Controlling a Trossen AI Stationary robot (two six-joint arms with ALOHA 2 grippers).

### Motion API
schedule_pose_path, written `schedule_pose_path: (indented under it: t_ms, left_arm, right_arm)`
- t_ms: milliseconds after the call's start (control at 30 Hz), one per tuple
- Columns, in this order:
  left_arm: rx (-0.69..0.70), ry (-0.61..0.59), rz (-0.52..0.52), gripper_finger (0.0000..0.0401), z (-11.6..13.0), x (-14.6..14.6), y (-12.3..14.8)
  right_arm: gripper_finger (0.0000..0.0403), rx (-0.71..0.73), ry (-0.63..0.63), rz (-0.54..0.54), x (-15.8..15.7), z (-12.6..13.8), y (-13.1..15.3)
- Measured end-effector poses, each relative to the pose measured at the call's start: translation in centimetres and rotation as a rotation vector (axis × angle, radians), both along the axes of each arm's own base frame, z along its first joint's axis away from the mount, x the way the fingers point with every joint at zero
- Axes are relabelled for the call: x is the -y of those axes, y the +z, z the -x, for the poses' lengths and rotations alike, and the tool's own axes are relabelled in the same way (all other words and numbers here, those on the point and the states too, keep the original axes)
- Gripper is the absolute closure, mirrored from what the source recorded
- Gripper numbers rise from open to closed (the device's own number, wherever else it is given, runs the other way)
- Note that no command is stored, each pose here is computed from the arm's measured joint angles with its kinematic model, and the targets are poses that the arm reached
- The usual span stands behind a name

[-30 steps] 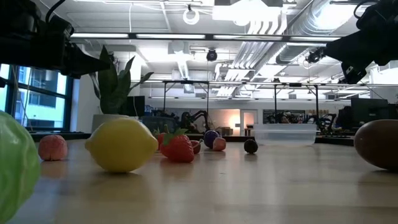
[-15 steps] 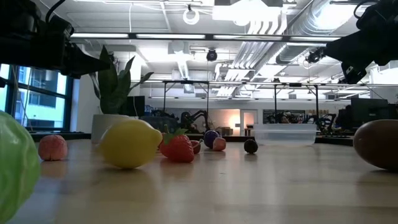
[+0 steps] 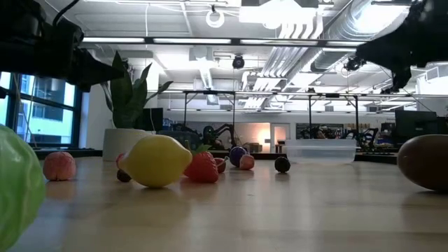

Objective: Pick and placing Produce into tupperware
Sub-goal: Move the transparent bin to the center of the table

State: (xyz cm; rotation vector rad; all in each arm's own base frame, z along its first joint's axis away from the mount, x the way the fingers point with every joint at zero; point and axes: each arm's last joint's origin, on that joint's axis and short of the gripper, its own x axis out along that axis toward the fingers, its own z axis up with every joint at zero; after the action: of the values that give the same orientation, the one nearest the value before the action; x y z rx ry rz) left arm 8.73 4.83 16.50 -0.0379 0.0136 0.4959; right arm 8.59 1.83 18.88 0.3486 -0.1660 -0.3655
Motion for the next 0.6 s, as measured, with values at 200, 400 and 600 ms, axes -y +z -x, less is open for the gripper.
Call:
schedule_pose_path:
  t_ms: [200, 400, 600]
  left_arm:
    - [0.168, 0.004, 0.207, 0.0398, 0.0, 0.0, 0.5]
    - [0.189, 0.001, 0.204, 0.0398, 0.0, 0.0, 0.7]
    - [0.194, -0.026, 0.204, 0.0398, 0.0, 0.1, 0.8]
  right_arm:
    - [0.0352, 0.487, -0.253, -0.499, 1.4, 1.7, 3.4]
    - [0.0352, 0.634, -0.33, -0.619, 2.1, 2.9, 4.5]
    - [0.0352, 0.658, -0.263, -0.444, 2.5, 3.5, 6.6]
